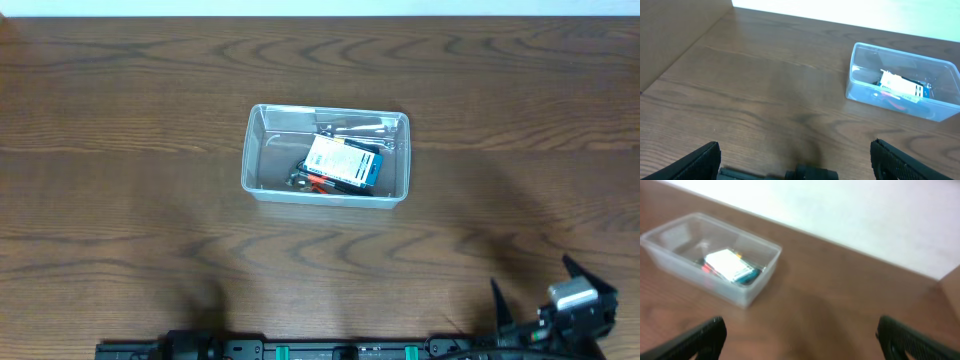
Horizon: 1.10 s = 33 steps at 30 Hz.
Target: Pack container
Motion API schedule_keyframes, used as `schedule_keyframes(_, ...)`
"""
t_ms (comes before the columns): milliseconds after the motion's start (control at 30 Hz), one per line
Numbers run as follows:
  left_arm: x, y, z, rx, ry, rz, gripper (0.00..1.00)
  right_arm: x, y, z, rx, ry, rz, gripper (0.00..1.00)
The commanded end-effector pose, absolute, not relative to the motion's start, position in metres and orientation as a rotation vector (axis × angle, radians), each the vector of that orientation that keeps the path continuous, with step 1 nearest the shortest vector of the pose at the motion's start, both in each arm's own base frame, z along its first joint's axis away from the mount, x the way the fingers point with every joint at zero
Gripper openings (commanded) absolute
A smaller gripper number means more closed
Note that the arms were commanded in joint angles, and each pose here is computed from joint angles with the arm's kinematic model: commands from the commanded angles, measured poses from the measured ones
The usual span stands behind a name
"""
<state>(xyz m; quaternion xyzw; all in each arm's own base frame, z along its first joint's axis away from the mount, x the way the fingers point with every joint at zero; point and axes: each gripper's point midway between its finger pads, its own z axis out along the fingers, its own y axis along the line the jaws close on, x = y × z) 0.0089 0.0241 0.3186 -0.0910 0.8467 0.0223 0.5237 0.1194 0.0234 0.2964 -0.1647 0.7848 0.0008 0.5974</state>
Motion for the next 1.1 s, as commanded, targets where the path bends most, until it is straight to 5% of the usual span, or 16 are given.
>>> schedule_keyframes(0, 0.0, 0.025, 0.301, -0.195, 2.11, 0.078, 0.88, 0.155, 0.019, 0.275, -0.398, 1.84, -0.117, 0.99)
schedule_keyframes(333, 0.0, 0.025, 0.301, -0.195, 2.11, 0.078, 0.88, 0.245, 0.023, 0.217, -0.301, 1.625, -0.178, 0.99)
schedule_keyframes(933, 0.0, 0.025, 0.301, -0.195, 2.11, 0.078, 0.88, 0.249, 0.012, 0.126, -0.298, 1.756, -0.179, 0.99)
schedule_keyframes(1067, 0.0, 0.025, 0.301, -0.195, 2.11, 0.078, 0.88, 0.249, 0.0, 0.138, -0.247, 1.715, -0.217, 0.99)
